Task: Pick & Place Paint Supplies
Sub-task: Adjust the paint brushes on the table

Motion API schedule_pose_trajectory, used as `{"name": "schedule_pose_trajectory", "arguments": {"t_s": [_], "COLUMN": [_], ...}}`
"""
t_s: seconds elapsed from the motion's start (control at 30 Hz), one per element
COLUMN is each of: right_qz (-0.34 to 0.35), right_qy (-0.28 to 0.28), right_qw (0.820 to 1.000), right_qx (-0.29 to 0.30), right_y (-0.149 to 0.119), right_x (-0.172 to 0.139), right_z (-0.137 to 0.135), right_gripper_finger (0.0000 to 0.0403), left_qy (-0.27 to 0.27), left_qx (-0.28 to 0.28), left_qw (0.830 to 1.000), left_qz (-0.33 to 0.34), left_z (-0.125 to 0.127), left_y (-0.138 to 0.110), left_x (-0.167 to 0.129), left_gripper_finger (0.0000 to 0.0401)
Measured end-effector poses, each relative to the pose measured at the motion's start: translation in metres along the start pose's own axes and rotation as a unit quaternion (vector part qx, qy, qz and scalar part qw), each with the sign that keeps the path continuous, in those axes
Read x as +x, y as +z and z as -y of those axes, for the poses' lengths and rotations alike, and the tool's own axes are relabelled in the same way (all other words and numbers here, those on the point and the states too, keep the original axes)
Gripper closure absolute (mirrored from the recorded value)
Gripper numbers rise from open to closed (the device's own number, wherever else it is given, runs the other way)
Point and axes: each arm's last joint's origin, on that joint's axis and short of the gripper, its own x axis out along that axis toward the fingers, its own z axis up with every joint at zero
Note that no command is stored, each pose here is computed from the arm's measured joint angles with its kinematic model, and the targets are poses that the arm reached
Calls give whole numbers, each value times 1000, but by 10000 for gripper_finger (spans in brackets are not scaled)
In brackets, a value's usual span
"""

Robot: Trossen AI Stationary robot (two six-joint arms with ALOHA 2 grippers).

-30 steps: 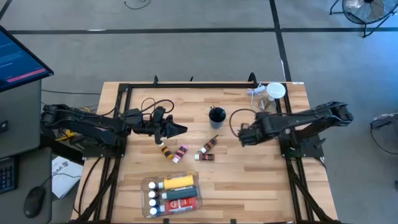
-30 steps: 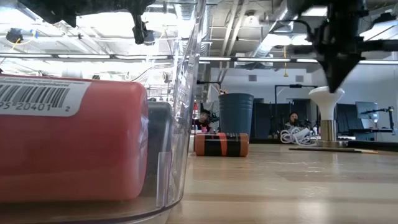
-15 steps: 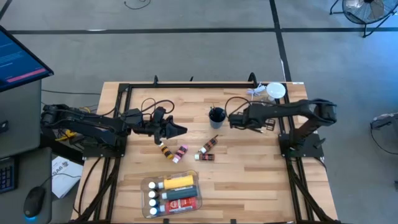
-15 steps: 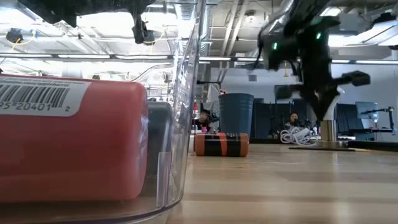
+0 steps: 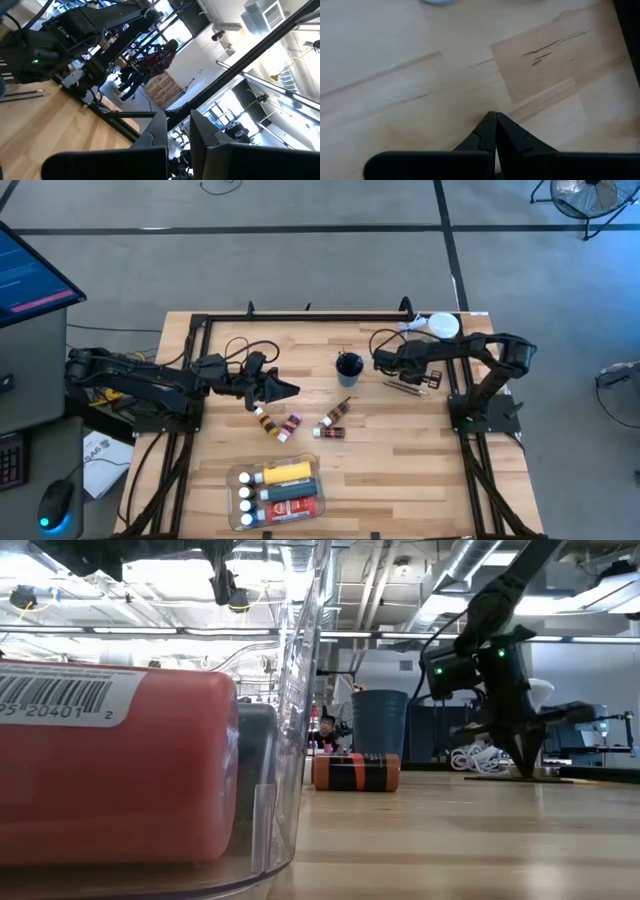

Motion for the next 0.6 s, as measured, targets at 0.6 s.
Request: {"name": "schedule_pose_trajectory", "arguments": {"t_s": [0.6], "right_qz": [-18], "right_qy": [-1], "right_qw": [1000], "right_qx": [-14], "right_y": [2], "right_x": [-2], "right_z": [7], "right_gripper_finger": [403], "left_qy": [1], "left_qx": [8], "left_qw": [1000], "left_qz": [0], "left_z": [0], "left_y": [0], "left_x": [0], "left_gripper_finger": [399]}}
